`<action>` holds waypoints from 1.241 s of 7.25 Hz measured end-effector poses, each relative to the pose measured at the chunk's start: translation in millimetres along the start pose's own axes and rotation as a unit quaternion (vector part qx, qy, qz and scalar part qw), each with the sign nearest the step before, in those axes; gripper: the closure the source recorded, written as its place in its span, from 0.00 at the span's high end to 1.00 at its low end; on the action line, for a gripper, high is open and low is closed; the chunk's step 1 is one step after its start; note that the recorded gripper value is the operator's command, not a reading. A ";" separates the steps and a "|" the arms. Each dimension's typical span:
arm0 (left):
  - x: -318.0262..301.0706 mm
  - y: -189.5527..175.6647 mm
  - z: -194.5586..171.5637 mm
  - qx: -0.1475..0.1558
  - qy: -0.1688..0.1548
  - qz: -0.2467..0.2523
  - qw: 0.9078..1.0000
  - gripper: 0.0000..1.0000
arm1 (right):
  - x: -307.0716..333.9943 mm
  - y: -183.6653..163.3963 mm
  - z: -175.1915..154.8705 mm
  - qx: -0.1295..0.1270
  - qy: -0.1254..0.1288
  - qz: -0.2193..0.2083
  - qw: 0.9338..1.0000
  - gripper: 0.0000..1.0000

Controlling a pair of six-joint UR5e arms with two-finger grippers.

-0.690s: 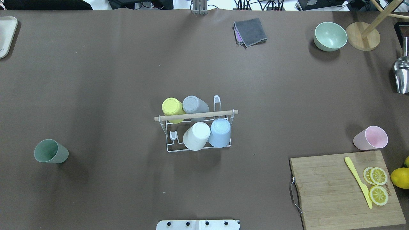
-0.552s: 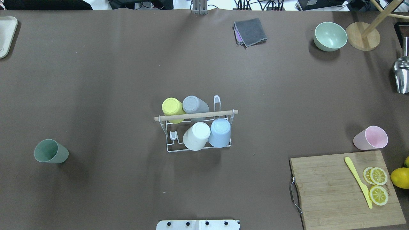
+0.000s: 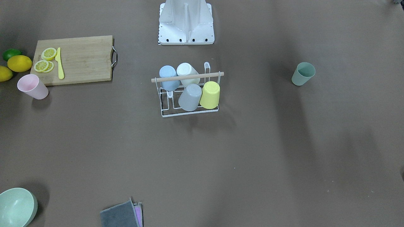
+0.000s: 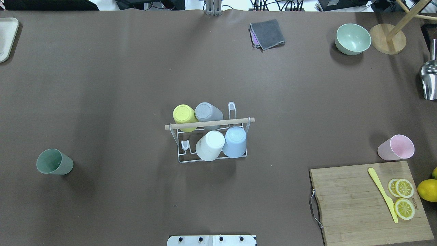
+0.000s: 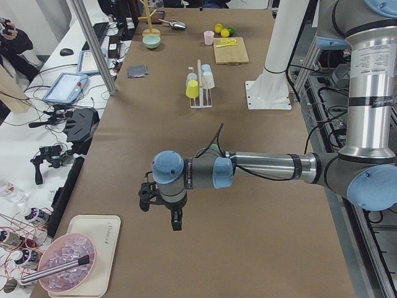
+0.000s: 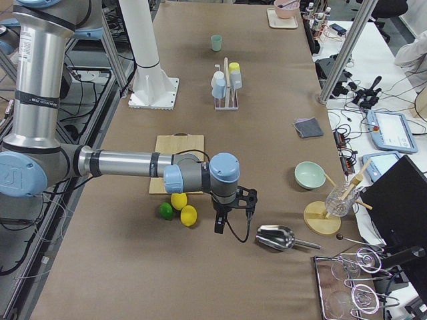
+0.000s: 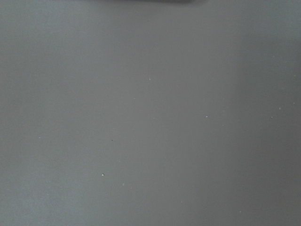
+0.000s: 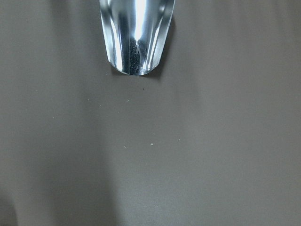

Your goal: Place cup on cup holder

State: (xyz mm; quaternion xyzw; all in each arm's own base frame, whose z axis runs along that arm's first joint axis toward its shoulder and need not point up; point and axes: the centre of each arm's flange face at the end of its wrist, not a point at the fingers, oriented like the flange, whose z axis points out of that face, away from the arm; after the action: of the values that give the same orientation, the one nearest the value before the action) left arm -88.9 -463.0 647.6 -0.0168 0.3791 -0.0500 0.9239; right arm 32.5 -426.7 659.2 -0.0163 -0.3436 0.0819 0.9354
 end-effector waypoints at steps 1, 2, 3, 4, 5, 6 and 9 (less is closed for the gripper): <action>-0.3 0.0 0.5 0.000 0.000 0.000 1.000 0.98 | 3.2 -1.1 4.6 -0.005 0.000 0.004 1.000 0.99; -0.5 0.1 0.6 -0.001 0.000 -0.001 1.000 0.98 | 4.6 -5.8 9.3 -0.011 0.000 0.010 1.000 0.99; -0.7 0.3 0.8 -0.001 0.000 -0.001 1.000 0.98 | -0.1 -14.8 10.4 -0.017 0.000 0.014 1.000 0.99; -1.3 0.5 1.5 -0.002 0.000 -0.002 1.000 0.98 | -11.1 -27.2 8.4 -0.027 0.003 0.018 0.999 0.98; -1.7 0.4 1.8 -0.002 -0.001 -0.002 1.000 0.98 | -27.7 -42.7 3.4 -0.041 0.006 0.024 0.999 0.98; -2.1 0.9 2.2 -0.002 0.000 -0.003 1.000 0.98 | -45.6 -55.9 -1.0 -0.055 0.009 0.028 0.998 0.98; -4.3 3.7 5.0 -0.005 0.001 -0.004 1.000 0.98 | -98.3 -86.0 -2.6 -0.097 0.008 0.031 0.995 0.99</action>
State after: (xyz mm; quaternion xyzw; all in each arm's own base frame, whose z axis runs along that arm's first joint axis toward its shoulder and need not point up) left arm -88.1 -458.9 653.9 -0.0229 0.3804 -0.0522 0.9231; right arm -27.4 -527.5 601.7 -0.1187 -0.3413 0.0767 0.9293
